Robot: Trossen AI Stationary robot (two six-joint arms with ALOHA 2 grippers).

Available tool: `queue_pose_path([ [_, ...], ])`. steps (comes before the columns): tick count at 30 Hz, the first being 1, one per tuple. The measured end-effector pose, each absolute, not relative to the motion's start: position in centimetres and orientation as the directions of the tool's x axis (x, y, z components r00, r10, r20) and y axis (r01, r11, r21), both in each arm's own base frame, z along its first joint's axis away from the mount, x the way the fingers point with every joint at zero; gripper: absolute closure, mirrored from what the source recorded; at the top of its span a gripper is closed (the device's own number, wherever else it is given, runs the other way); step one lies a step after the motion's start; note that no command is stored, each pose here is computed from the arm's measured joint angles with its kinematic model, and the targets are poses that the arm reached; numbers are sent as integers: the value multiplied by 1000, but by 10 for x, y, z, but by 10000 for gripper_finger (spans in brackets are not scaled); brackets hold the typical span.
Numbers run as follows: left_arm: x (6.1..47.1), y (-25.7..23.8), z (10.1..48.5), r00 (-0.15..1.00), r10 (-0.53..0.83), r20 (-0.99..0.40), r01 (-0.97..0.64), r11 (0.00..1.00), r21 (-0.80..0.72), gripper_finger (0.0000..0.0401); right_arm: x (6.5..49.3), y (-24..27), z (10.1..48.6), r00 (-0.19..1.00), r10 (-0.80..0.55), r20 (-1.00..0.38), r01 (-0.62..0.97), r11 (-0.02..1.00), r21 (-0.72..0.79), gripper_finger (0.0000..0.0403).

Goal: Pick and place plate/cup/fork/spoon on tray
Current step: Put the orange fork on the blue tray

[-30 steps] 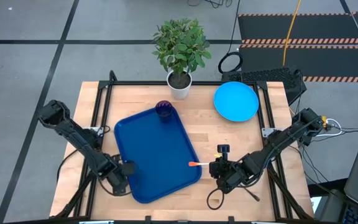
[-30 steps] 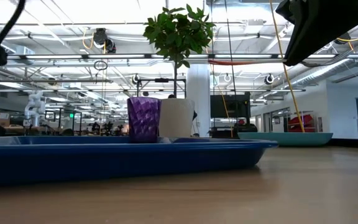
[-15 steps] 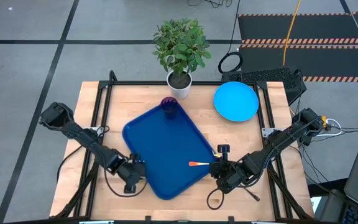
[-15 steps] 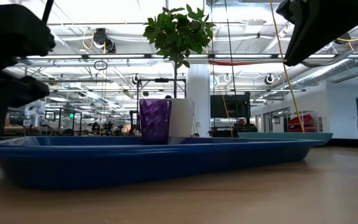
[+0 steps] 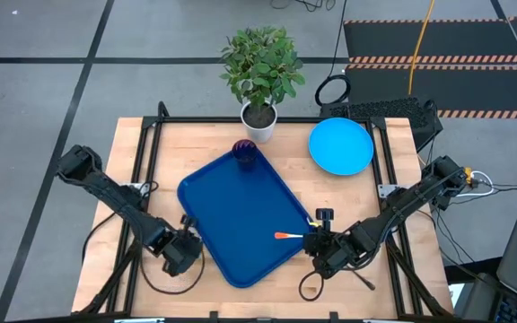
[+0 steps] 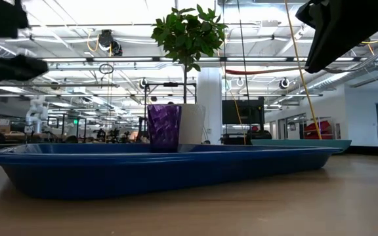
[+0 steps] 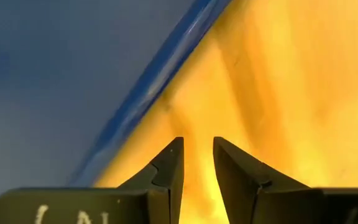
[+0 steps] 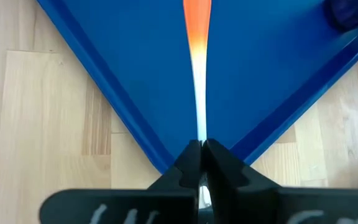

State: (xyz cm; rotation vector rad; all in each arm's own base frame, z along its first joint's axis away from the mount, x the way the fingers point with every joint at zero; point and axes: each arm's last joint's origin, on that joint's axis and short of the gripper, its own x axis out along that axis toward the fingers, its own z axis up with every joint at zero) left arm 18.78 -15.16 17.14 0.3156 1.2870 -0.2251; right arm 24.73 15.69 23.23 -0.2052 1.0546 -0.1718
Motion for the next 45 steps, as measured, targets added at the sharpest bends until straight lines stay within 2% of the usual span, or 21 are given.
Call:
queue_pose_path([
  [4, 184, -155, 180, 263, 66, -962, 511, 837, 197, 310, 247, 157, 232, 484, -237, -842, 48, 968, -245, 403],
  [7, 183, -154, 179, 267, 80, -960, 576, 786, 225, 298, 247, 157, 232, 484, -237, -842, 48, 968, -245, 403],
  [14, 191, -136, 170, 304, 218, -927, 598, 714, 364, 220, 247, 157, 232, 484, -237, -842, 43, 968, -248, 403],
  [19, 198, -125, 167, 297, 224, -928, 597, 715, 364, 167, 247, 157, 232, 483, -238, -842, 41, 967, -250, 403],
  [23, 199, -120, 163, 269, 191, -944, 626, 710, 322, 154, 247, 157, 232, 482, -239, -843, 40, 967, -251, 403],
  [32, 199, -112, 148, 277, 154, -948, 628, 718, 300, 196, 247, 157, 232, 482, -240, -843, 38, 967, -253, 403],
  [37, 202, -108, 144, 311, 135, -941, 587, 751, 302, 234, 247, 157, 232, 482, -240, -843, 37, 967, -254, 403],
  [45, 204, -106, 143, 289, 97, -953, 552, 796, 248, 311, 247, 157, 232, 482, -240, -843, 37, 967, -254, 403],
])
